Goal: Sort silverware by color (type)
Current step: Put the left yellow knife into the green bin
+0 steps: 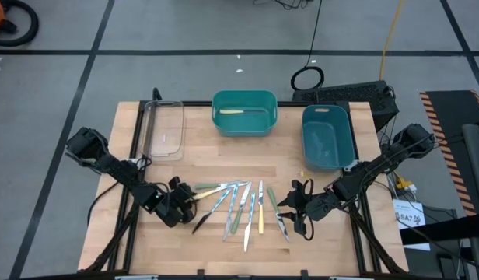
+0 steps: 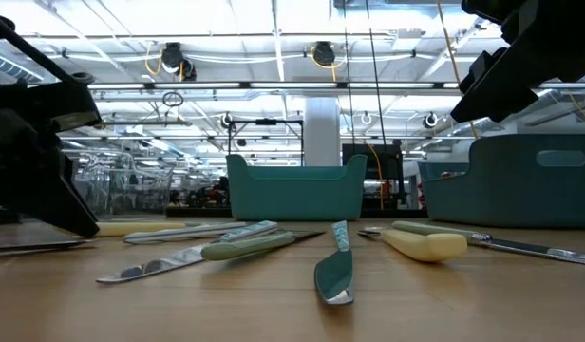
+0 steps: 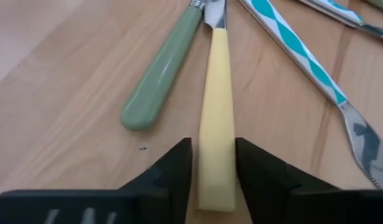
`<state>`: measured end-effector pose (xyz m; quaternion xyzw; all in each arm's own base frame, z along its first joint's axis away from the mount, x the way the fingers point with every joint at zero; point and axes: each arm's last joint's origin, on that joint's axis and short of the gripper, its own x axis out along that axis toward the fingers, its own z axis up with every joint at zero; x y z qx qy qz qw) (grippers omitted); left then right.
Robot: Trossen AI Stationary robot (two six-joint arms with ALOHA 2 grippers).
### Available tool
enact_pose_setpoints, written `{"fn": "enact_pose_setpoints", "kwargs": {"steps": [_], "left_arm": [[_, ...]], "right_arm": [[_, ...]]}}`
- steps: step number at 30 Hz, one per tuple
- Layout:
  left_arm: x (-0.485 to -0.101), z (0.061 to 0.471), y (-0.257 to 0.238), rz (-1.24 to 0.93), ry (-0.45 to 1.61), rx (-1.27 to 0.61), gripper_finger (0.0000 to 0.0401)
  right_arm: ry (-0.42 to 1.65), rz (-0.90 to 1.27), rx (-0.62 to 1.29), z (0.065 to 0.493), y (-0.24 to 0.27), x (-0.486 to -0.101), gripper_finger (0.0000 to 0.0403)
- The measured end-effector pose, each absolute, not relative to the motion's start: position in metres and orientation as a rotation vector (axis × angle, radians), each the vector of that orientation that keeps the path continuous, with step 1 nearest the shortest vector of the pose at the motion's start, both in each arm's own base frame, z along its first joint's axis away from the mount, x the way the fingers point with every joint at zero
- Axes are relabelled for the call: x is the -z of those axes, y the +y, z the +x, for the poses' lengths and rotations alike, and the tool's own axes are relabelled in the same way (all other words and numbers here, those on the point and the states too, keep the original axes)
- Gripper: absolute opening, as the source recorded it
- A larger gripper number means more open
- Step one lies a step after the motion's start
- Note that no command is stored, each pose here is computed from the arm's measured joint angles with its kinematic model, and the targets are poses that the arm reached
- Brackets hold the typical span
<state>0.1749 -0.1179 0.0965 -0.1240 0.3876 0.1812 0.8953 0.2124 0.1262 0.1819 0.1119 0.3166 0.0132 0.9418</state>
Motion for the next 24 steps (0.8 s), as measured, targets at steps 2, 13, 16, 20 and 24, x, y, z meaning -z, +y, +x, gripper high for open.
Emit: {"fn": "enact_pose_setpoints", "kwargs": {"steps": [2, 13, 16, 20, 24], "left_arm": [[-0.096, 0.174, -0.118, -0.242, 0.807, -0.368, 0.0093], [-0.096, 0.175, -0.119, -0.158, 0.812, -0.332, 0.0087], [-0.097, 0.176, -0.12, -0.119, 0.805, -0.3, 0.0087], [-0.102, 0.179, -0.122, -0.048, 0.819, -0.249, 0.0087], [-0.117, 0.186, -0.124, -0.006, 0.82, -0.219, 0.0087]], "right_arm": [[0.646, 0.228, -0.027, 0.212, 0.126, -0.182, 0.016], [0.638, 0.11, -0.042, 0.215, 0.121, -0.182, 0.016], [0.636, 0.06, -0.042, 0.217, 0.117, -0.182, 0.016], [0.635, 0.024, -0.033, 0.22, 0.112, -0.182, 0.016], [0.634, -0.016, -0.023, 0.223, 0.106, -0.182, 0.016]]}}
